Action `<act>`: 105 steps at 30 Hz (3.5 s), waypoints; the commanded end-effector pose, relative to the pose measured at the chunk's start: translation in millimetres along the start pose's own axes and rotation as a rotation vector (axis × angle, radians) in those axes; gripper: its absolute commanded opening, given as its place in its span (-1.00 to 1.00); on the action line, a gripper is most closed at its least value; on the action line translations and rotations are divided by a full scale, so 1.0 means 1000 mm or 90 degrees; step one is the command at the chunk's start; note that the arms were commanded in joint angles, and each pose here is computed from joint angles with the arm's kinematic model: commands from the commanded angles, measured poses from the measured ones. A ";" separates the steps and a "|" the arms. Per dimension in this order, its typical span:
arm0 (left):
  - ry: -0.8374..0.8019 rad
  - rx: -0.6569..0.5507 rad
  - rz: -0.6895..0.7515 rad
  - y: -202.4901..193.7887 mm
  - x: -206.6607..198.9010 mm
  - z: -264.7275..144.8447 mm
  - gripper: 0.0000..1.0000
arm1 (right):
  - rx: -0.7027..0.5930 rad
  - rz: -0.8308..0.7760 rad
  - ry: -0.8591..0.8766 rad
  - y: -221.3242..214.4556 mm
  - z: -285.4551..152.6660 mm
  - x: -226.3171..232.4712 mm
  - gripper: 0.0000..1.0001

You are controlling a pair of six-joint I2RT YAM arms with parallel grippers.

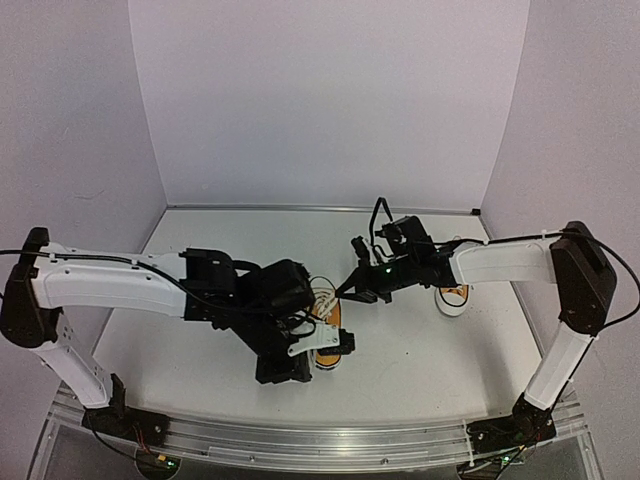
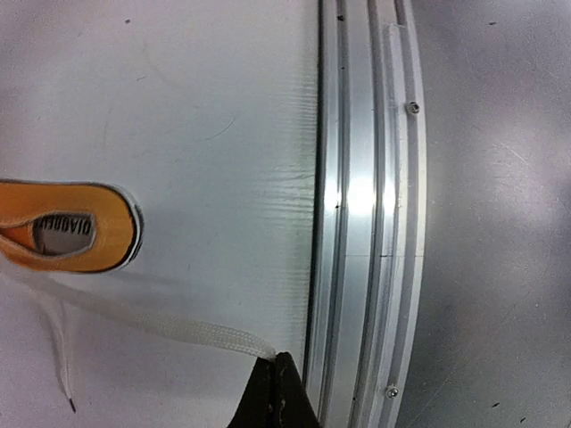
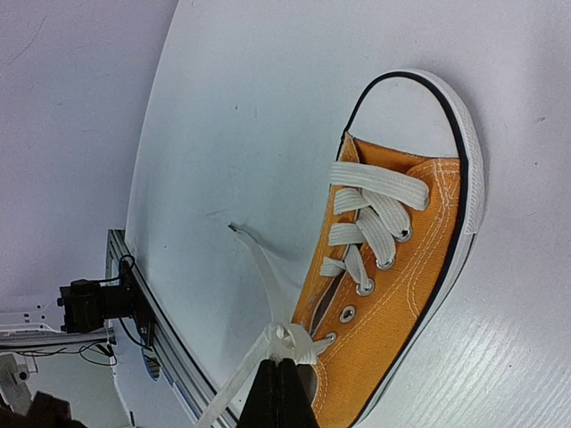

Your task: Tie the shoes

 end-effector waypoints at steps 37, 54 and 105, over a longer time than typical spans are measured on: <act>0.087 -0.232 0.341 0.124 0.089 0.086 -0.61 | -0.007 -0.078 0.048 0.021 -0.006 0.005 -1.00; 0.231 -0.416 0.050 0.075 0.104 -0.027 -0.06 | -0.031 -0.077 0.082 0.026 -0.018 0.026 -1.00; 0.152 -0.515 -0.435 -0.045 0.148 0.013 0.13 | 0.019 -0.175 -0.075 0.005 -0.004 0.069 -0.29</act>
Point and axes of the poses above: each gripper's point midway between its finger pads, its own z axis out along the fingers, its own x axis along the line the jaws close on, y = z × x, the point moved 7 cm from there along -z, back along the fingers, and after that the axes turned 4 degrees about -z, right-handed, at the moved point
